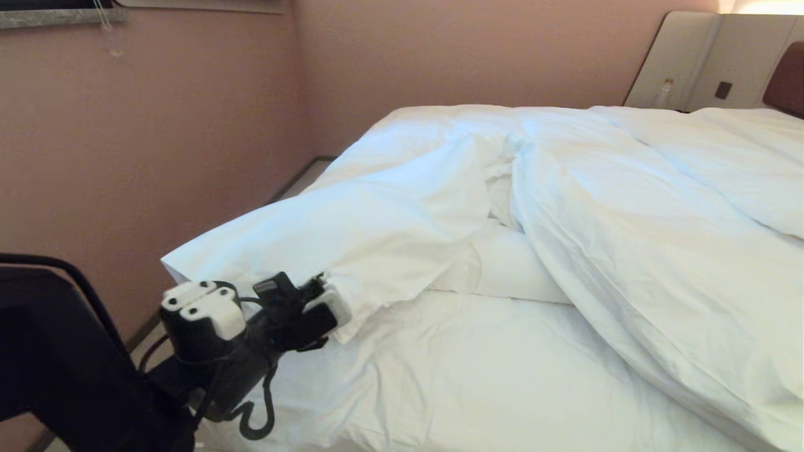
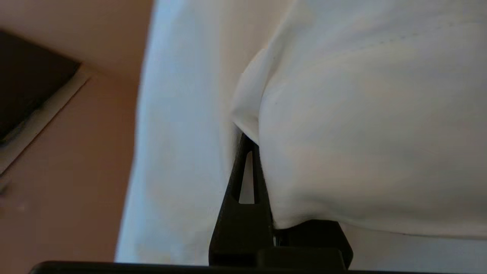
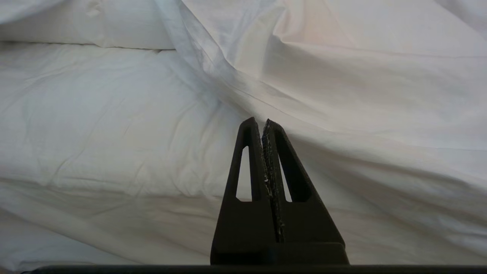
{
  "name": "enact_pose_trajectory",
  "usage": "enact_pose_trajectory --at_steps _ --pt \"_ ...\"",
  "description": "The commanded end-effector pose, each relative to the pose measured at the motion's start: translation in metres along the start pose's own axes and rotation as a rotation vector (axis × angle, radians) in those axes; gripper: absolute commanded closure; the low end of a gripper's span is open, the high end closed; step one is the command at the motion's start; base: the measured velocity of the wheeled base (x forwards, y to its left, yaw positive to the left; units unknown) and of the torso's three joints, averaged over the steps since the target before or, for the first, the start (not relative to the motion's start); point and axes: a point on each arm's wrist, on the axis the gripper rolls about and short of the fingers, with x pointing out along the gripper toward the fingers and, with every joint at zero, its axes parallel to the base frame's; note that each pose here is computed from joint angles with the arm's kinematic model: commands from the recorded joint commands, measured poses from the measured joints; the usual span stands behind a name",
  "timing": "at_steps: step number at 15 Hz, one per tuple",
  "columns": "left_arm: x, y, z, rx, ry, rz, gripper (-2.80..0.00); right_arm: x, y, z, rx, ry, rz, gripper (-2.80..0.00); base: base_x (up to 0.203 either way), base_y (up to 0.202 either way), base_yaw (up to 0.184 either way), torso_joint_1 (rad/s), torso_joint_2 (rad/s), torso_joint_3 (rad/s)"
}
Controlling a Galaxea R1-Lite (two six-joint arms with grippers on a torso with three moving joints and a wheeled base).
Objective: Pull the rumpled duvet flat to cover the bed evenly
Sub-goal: Flatten the corners of the folded blanket
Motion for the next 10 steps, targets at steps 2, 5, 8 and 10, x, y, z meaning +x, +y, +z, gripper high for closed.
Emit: enact_pose_trajectory --at_steps 2,5,8,10 --pt "-0.018 0.042 0.008 -0.030 -0.044 0.175 0.00 0.000 0.000 0.000 0.000 0.000 0.000 0.00 0.000 0.000 0.000 0.000 0.00 0.000" --pt "-0.044 0.073 0.008 -0.040 -0.039 0.293 0.00 0.000 0.000 0.000 0.000 -0.002 0.000 0.00 0.000 0.000 0.000 0.000 0.00 0.000" --pt "-0.075 0.072 0.005 -0.032 -0.024 0.288 0.00 0.000 0.000 0.000 0.000 -0.001 0.001 0.00 0.000 0.000 0.000 0.000 0.00 0.000" --pt "-0.098 0.069 0.006 0.000 -0.032 0.269 0.00 0.000 0.000 0.000 0.000 0.000 0.002 0.00 0.000 0.000 0.000 0.000 0.00 0.000"
